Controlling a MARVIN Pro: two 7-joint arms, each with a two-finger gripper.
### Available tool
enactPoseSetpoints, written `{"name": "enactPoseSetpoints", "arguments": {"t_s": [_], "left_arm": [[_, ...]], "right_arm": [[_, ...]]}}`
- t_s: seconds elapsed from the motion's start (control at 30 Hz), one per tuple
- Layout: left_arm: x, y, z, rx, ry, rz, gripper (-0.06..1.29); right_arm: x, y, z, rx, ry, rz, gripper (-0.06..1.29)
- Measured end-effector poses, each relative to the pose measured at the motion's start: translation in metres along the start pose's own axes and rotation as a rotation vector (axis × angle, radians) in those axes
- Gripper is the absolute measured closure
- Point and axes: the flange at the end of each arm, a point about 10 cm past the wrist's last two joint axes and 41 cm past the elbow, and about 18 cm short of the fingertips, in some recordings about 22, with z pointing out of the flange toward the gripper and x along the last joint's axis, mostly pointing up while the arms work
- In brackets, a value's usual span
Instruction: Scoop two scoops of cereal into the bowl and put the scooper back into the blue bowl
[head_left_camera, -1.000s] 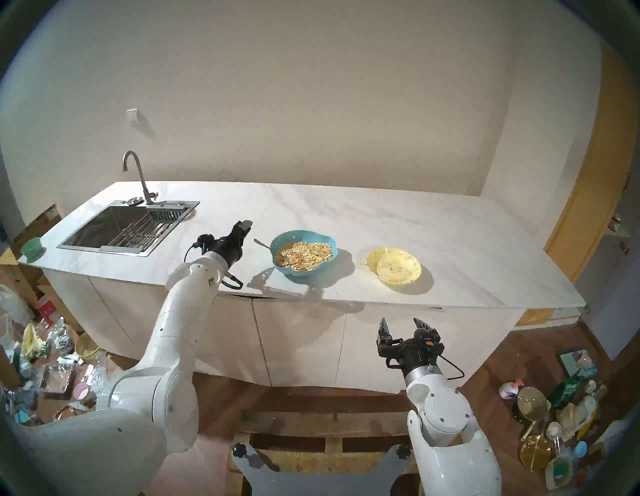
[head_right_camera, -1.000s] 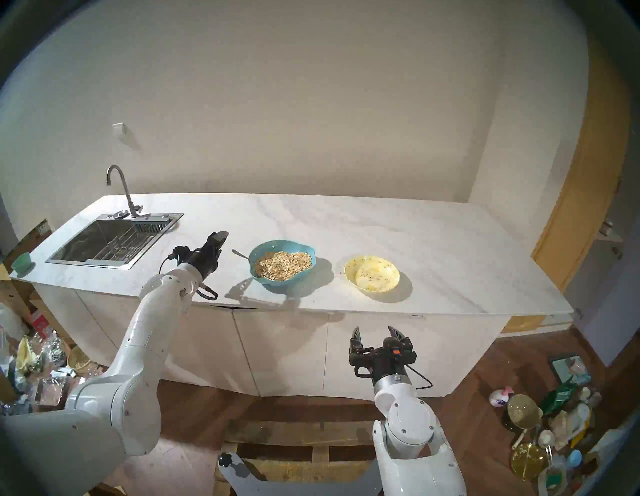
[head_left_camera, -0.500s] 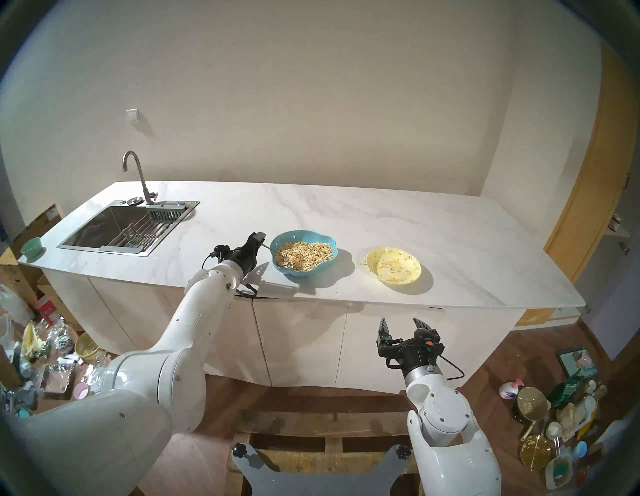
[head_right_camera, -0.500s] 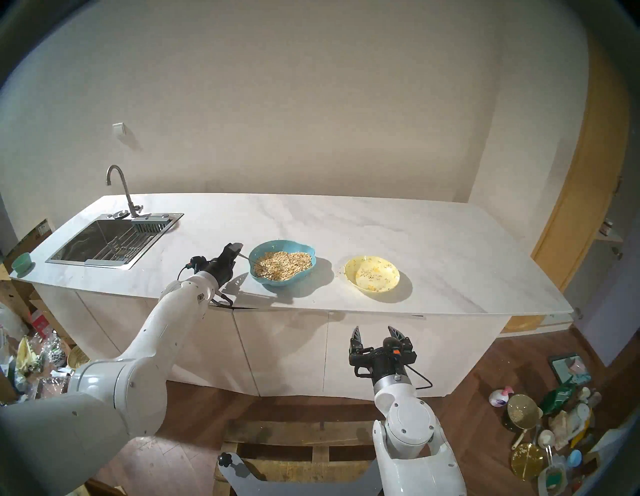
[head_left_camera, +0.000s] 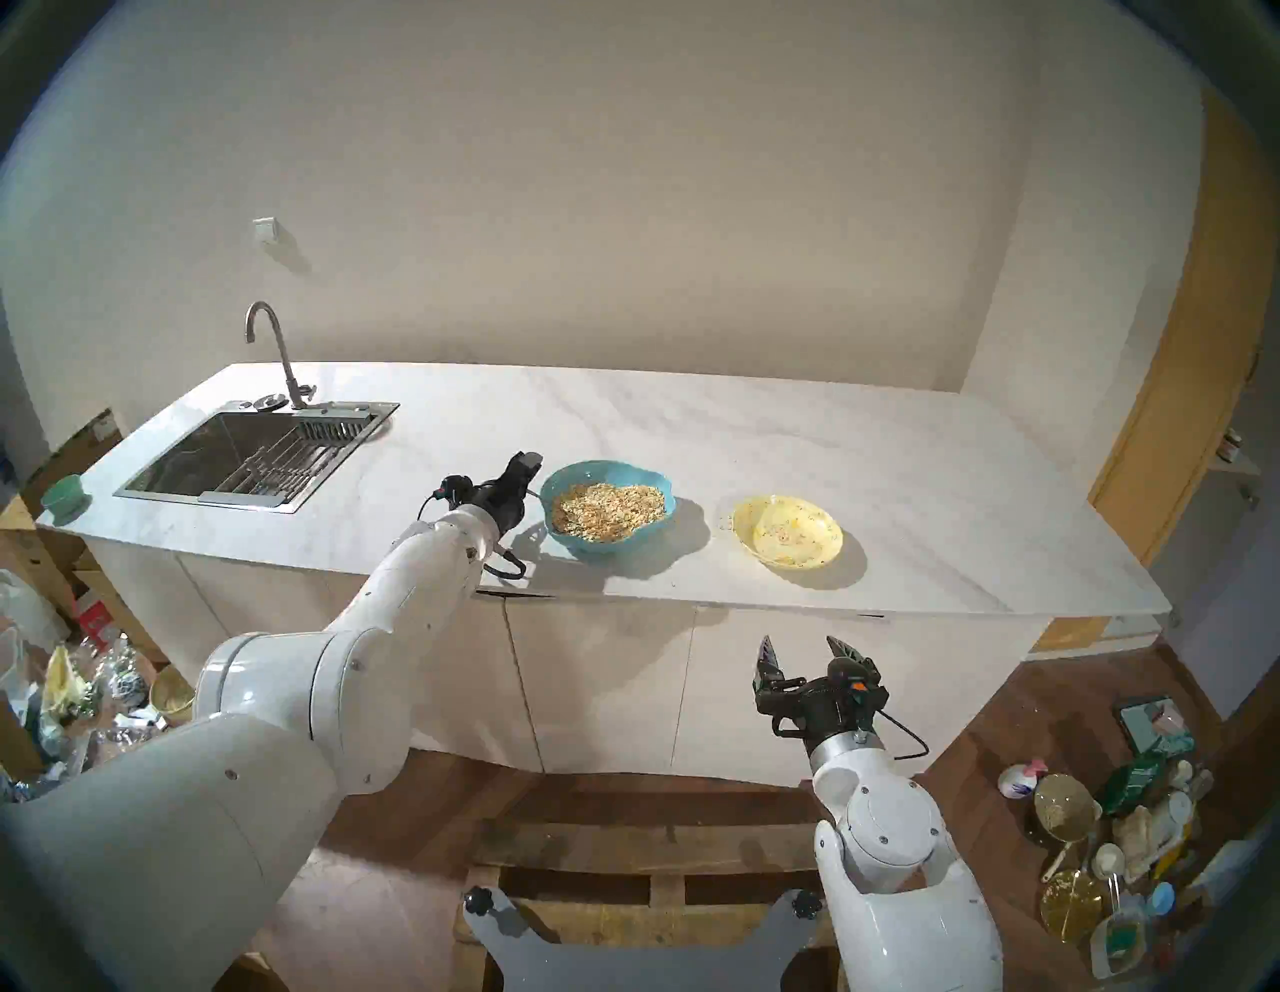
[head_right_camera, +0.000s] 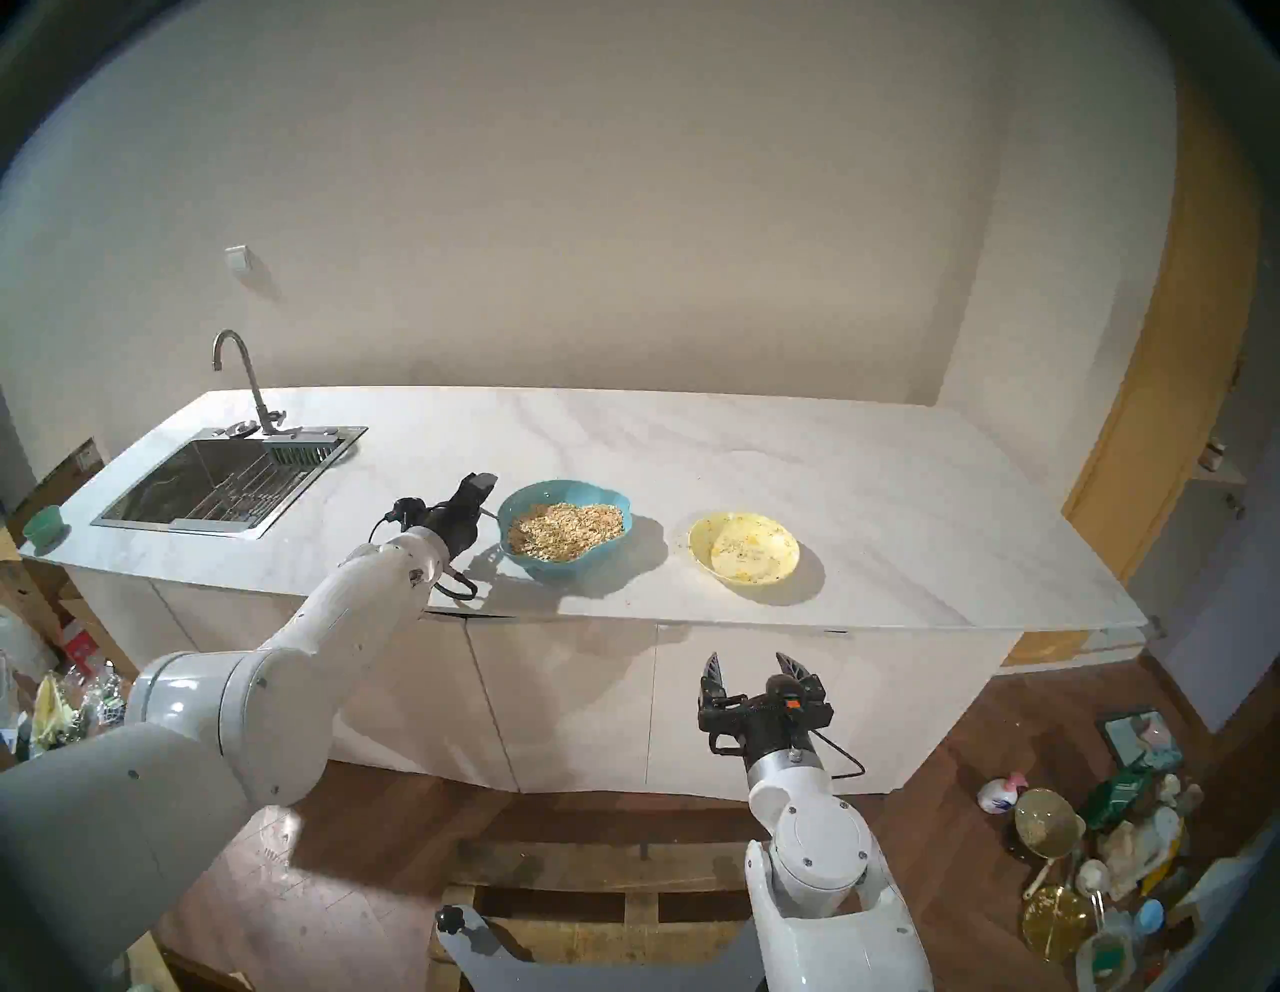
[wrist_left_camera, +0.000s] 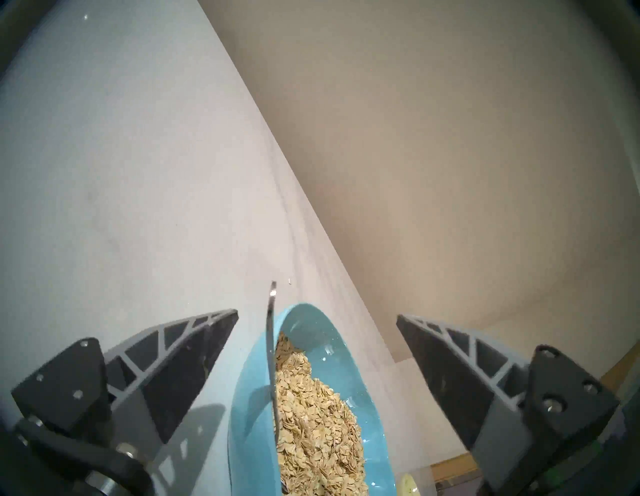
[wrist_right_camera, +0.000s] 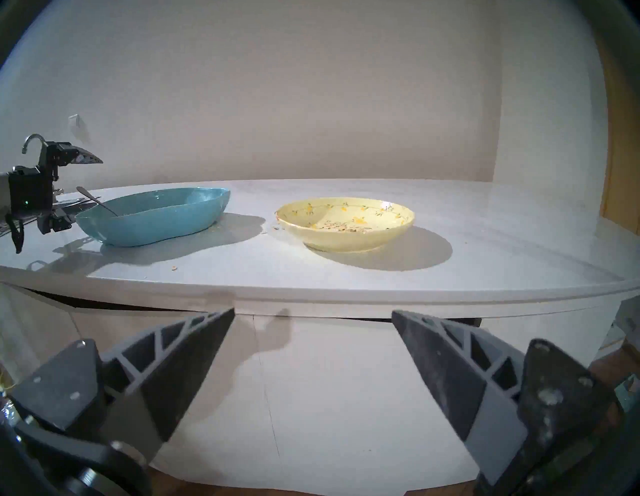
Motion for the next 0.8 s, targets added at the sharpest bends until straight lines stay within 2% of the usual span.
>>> {"name": "enactPoseSetpoints", "arguments": {"t_s": [0.13, 0.17, 0.2, 0.23, 0.27, 0.63, 0.8], "left_arm": [[0.0006, -0.0003, 0.0, -0.002, 0.007, 0.013, -0.01], [0.0005, -0.0004, 0.0, -0.003, 0.009, 0.017, 0.3], [0.0006, -0.0006, -0.0001, -0.004, 0.011, 0.02, 1.0], [0.0006, -0.0009, -0.0002, -0.003, 0.012, 0.022, 1.17], [0.0005, -0.0012, -0.0003, -0.003, 0.013, 0.024, 1.25], [0.0037, -0.0047, -0.0018, 0.006, 0.028, 0.041, 1.25], [0.0064, -0.0031, -0.001, 0.009, 0.009, 0.129, 1.25]], "right_arm": [[0.0, 0.0, 0.0, 0.0, 0.0, 0.0, 0.0], [0.0, 0.0, 0.0, 0.0, 0.0, 0.0, 0.0], [0.0, 0.0, 0.0, 0.0, 0.0, 0.0, 0.0], [0.0001, 0.0, 0.0, 0.0, 0.0, 0.0, 0.0], [0.0001, 0.0, 0.0, 0.0, 0.0, 0.0, 0.0], [0.0001, 0.0, 0.0, 0.0, 0.0, 0.0, 0.0], [-0.0001, 0.0, 0.0, 0.0, 0.0, 0.0, 0.0]]}}
